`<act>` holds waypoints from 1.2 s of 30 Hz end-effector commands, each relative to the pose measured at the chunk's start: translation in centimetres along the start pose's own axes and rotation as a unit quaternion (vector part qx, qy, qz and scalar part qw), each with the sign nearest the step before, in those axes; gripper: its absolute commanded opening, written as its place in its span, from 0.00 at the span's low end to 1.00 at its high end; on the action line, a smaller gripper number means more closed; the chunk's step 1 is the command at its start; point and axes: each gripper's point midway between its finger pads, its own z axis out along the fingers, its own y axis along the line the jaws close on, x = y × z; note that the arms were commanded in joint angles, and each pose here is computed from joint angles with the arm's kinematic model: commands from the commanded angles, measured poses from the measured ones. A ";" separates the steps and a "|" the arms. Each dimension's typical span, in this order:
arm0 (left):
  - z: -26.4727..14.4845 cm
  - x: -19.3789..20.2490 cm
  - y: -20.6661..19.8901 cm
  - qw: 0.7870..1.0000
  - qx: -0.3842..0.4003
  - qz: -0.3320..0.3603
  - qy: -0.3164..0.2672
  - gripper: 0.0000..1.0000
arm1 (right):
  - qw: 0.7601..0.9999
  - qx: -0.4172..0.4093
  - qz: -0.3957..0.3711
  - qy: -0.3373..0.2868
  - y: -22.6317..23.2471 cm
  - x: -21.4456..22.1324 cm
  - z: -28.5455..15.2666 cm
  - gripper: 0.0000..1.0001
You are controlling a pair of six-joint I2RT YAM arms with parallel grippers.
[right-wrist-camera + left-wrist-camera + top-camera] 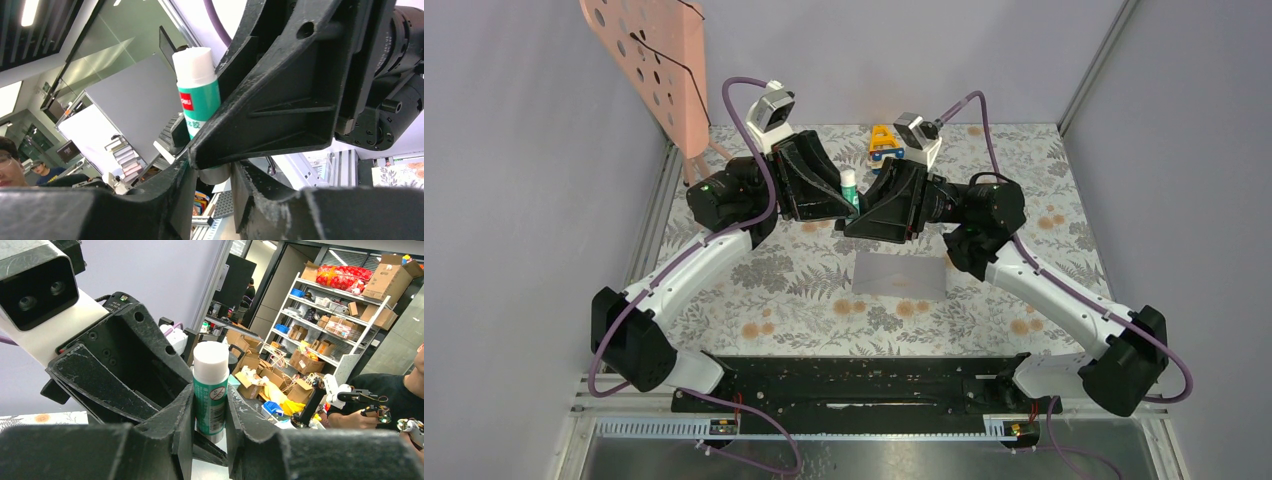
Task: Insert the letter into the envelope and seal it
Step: Screw the solid glue.
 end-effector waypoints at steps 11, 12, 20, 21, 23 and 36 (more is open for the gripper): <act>0.2 -1.2 -1.3 0.999 0.011 0.036 -0.011 0.00 | 0.997 0.069 -0.029 0.007 -1.0 0.1 -0.2 0.00; 0.2 -1.2 -1.2 0.999 0.008 0.037 -0.011 0.00 | 0.993 0.106 -0.050 0.007 -2.0 0.2 -0.6 0.00; -0.5 -1.8 2.3 0.996 -0.075 0.037 -0.035 0.00 | 0.922 0.364 -0.129 0.008 -6.6 0.3 -5.1 0.00; -0.6 -1.7 3.0 0.995 -0.090 0.035 -0.035 0.00 | 0.911 0.388 -0.139 0.008 -7.1 0.3 -5.3 0.00; -1.0 -1.6 4.3 0.992 -0.118 0.034 -0.036 0.00 | 0.888 0.435 -0.149 0.016 -8.2 0.3 -5.9 0.00; -3.5 -0.6 9.2 0.966 -0.258 0.021 -0.027 0.00 | 0.824 0.538 -0.178 0.012 -9.7 -0.4 -9.0 0.83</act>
